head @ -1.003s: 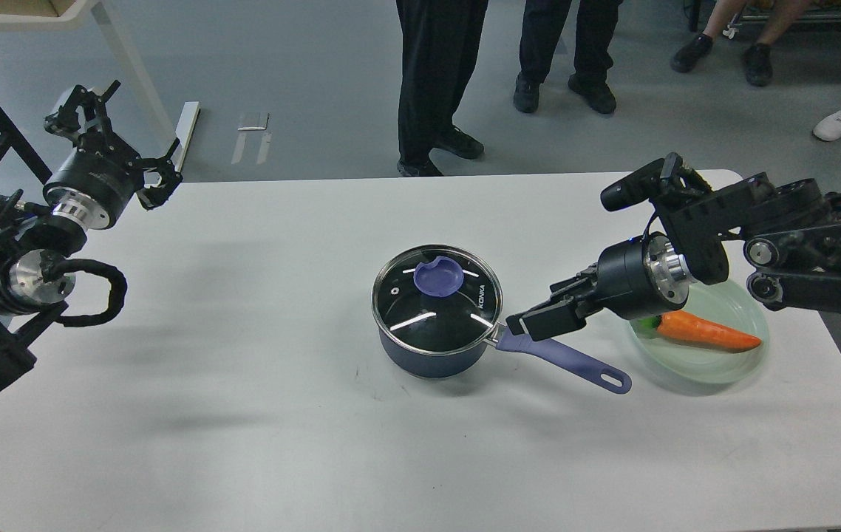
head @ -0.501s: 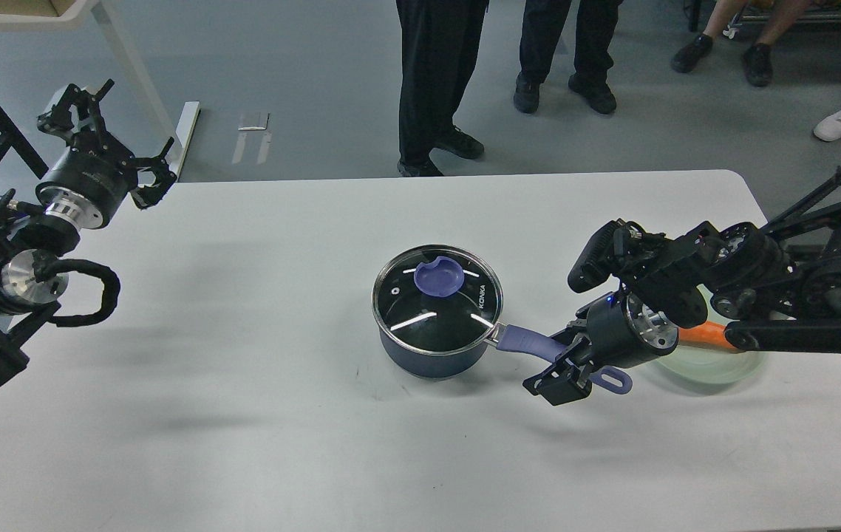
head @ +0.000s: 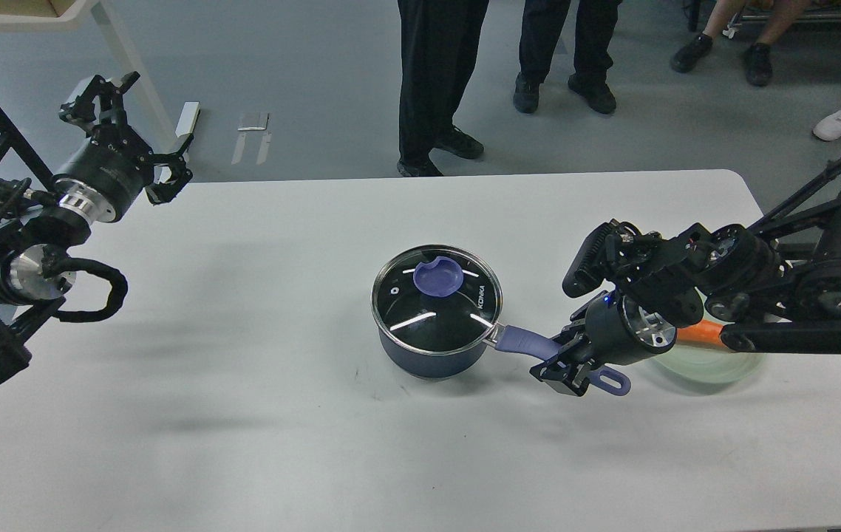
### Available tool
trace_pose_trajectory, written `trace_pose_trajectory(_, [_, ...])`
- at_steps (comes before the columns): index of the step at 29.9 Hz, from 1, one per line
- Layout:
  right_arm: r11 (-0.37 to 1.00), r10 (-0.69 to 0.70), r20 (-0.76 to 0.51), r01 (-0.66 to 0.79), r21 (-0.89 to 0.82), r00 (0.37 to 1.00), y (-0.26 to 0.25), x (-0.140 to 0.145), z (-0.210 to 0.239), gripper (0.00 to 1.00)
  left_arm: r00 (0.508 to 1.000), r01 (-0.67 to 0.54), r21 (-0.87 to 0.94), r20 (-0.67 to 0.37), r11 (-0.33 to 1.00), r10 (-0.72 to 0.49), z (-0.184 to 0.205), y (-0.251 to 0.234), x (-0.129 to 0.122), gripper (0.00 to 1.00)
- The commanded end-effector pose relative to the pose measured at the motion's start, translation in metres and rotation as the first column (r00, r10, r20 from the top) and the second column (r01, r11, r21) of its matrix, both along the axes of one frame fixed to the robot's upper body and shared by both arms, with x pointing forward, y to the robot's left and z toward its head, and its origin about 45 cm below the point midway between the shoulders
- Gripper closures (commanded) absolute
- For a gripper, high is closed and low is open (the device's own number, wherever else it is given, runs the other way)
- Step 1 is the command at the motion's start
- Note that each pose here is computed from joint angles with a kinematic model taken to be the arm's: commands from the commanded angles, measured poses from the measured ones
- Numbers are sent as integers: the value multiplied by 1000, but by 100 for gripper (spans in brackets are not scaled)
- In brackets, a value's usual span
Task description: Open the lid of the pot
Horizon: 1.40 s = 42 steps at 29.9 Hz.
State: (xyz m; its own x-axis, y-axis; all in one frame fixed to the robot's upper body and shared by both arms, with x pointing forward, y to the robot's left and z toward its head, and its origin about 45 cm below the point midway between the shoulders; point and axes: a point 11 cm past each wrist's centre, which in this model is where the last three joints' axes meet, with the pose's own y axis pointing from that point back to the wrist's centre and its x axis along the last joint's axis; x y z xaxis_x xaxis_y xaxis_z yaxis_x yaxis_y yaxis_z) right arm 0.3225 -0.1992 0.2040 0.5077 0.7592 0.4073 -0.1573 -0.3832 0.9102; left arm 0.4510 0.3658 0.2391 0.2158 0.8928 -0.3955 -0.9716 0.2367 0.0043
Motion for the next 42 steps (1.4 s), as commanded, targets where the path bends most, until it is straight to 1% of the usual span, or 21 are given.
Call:
trace_pose_trajectory(1, [1000, 1, 6, -1, -5, 1000, 0, 1, 2, 68, 998, 67, 57, 11, 996, -67, 2, -17, -1, 1])
trace_pose_trajectory(5, [1000, 2, 14, -2, -10, 1000, 1, 3, 4, 73, 984, 168, 146, 33, 975, -174, 7, -43, -5, 1])
trace_pose_trajectory(8, [1000, 4, 15, -4, -10, 1000, 1, 3, 5, 73, 965, 241, 237, 49, 941, -259, 12, -63, -8, 1])
trace_pose_trajectory(11, [1000, 9, 13, -9, -10, 1000, 3, 3, 4, 75, 937, 296, 367, 66, 882, -342, 16, -85, -13, 1])
trace_pose_trajectory(17, [1000, 8, 15, -7, -10, 1000, 3, 3, 5, 75, 832, 353, 637, 120, 685, -541, 37, -131, -27, 1])
trace_pose_trajectory(21, [1000, 8, 16, -8, -11, 1000, 3, 3, 5, 75, 746, 290, 796, 160, 531, -647, 53, -160, -36, 1])
trace_pose_trajectory(22, [1000, 8, 18, -8, -10, 1000, 4, 4, 6, 75, 717, 266, 836, 162, 481, -678, 55, -168, -39, 1])
trace_pose_trajectory(25, [1000, 8, 18, -7, -9, 1000, 4, 4, 6, 75, 631, 199, 922, 137, 331, -763, 54, -186, -51, 1])
trace_pose_trajectory(28, [1000, 7, 19, -7, -8, 1000, 4, 4, 7, 75, 557, 122, 970, 109, 211, -823, 50, -203, -62, 1])
trace_pose_trajectory(32, [1000, 7, 19, -7, -8, 1000, 4, 4, 7, 75, 496, 7, 998, 50, 61, -867, 38, -213, -68, 2])
trace_pose_trajectory(34, [1000, 7, 19, -7, -8, 1000, 4, 4, 7, 75, 467, -43, 999, 2, -21, -884, 26, -215, -72, 2])
trace_pose_trajectory(37, [1000, 8, 17, -7, -10, 1000, 4, 4, 6, 75, 402, -134, 981, -77, -142, -913, 4, -221, -83, 3])
trace_pose_trajectory(39, [1000, 11, 17, -10, -11, 1000, 5, 4, 6, 75, 356, -188, 964, -109, -186, -928, -8, -227, -90, 3])
trace_pose_trajectory(40, [1000, 14, 16, -14, -10, 1000, 7, 4, 6, 75, 344, -205, 958, -121, -200, -931, -14, -228, -92, 3])
trace_pose_trajectory(42, [1000, 15, 16, -15, -10, 1000, 7, 3, 6, 75, 347, -209, 953, -135, -217, -928, -22, -226, -92, 3])
